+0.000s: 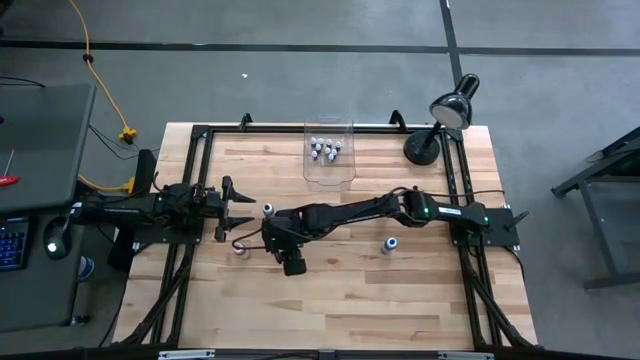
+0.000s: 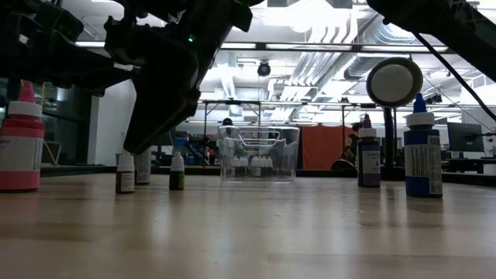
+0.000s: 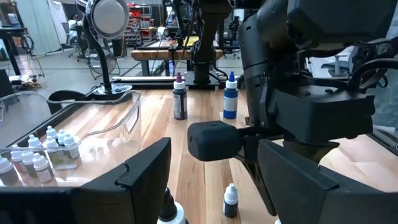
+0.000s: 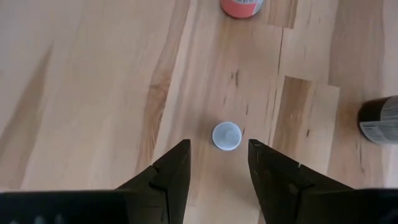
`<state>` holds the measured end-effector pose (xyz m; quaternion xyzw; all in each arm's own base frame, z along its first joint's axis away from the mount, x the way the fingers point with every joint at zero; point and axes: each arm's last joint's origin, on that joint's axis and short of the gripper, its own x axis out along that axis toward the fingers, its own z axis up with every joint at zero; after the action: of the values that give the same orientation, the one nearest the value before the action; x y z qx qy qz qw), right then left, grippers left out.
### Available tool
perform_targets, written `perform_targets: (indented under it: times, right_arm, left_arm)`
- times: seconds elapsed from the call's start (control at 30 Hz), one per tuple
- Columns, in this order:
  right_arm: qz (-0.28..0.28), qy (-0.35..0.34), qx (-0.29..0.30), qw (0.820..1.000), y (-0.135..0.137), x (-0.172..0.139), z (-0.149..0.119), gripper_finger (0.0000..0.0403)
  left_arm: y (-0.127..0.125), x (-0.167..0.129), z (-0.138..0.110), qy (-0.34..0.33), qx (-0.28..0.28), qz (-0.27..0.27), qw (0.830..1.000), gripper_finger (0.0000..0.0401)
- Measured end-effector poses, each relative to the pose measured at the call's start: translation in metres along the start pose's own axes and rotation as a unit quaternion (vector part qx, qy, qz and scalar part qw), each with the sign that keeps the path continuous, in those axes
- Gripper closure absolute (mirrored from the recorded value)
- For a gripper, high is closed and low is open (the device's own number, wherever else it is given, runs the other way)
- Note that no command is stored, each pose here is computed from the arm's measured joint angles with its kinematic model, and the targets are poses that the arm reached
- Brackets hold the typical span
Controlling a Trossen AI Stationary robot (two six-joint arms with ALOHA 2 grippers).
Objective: Pick & Place food coloring
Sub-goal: Put the small food coloring bottle into the transparent bin
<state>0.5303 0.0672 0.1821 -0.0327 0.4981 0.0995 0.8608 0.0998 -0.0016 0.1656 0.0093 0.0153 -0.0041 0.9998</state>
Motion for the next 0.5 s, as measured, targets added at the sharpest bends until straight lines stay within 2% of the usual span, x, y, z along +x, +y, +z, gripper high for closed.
perform_targets:
  times: [0.5]
  right_arm:
    - [0.002, -0.013, 0.006, 1.000, -0.0026, 0.0092, 0.0004, 0.0253]
  left_arm:
    - [0.0000, 0.0000, 0.0001, 0.000, 0.000, 0.000, 1.000, 0.0162]
